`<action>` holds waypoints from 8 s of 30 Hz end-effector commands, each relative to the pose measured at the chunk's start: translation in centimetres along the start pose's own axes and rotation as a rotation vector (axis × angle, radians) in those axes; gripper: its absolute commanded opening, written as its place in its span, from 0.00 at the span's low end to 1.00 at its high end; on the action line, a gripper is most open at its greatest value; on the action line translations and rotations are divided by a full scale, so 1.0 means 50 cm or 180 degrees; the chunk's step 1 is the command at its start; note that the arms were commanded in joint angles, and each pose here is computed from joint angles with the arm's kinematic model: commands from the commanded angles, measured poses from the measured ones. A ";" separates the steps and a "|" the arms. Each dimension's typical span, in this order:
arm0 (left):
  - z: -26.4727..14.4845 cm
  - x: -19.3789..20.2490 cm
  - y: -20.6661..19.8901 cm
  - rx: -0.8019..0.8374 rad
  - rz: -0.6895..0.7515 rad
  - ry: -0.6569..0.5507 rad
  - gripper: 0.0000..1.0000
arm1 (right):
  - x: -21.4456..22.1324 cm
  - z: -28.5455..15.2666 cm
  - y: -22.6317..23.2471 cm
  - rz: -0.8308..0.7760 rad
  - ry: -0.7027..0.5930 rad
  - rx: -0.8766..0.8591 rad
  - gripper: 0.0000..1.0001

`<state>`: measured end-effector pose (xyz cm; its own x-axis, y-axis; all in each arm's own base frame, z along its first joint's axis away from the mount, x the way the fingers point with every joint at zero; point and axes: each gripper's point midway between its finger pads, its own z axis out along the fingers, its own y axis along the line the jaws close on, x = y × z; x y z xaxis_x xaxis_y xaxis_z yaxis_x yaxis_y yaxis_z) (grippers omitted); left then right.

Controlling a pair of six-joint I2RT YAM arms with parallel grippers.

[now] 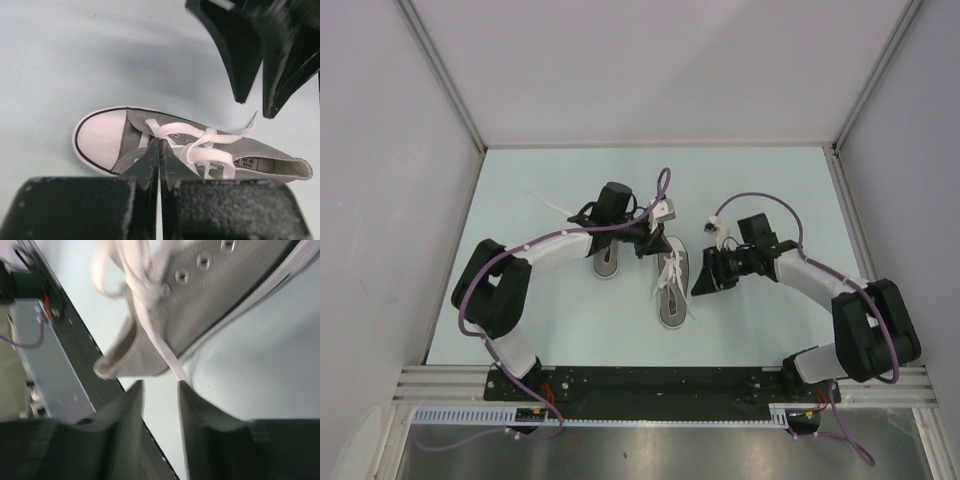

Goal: Tie the shoes

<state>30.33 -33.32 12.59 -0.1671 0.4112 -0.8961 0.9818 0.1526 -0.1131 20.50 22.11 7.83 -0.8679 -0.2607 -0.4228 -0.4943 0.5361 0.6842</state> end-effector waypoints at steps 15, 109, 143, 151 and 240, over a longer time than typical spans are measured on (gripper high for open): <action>-0.006 -0.037 -0.010 0.0050 -0.0055 -0.0234 0.00 | -0.197 0.006 0.100 -0.0406 -0.1095 0.0196 0.53; -0.050 -0.026 -0.098 -0.0112 -0.1419 -0.0260 0.49 | -0.220 -0.023 0.067 -0.0176 -0.1048 -0.0208 0.00; 0.013 0.018 -0.094 -0.0118 -0.1547 0.0083 0.32 | -0.217 -0.024 0.064 -0.0184 -0.1029 -0.0224 0.00; -0.004 0.043 -0.110 -0.0116 -0.1456 0.0220 0.02 | -0.202 -0.035 0.043 -0.0093 -0.0985 -0.0135 0.00; -0.078 0.017 -0.157 -0.0361 -0.0409 0.0152 0.44 | -0.189 -0.071 -0.020 0.0088 -0.1146 0.0032 0.00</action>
<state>22.77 -29.30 14.88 -0.2709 0.4136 -0.8692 0.9519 0.2491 -0.1782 28.55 21.07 11.65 -0.8416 0.0343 -0.5390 -0.4323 0.5555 0.7103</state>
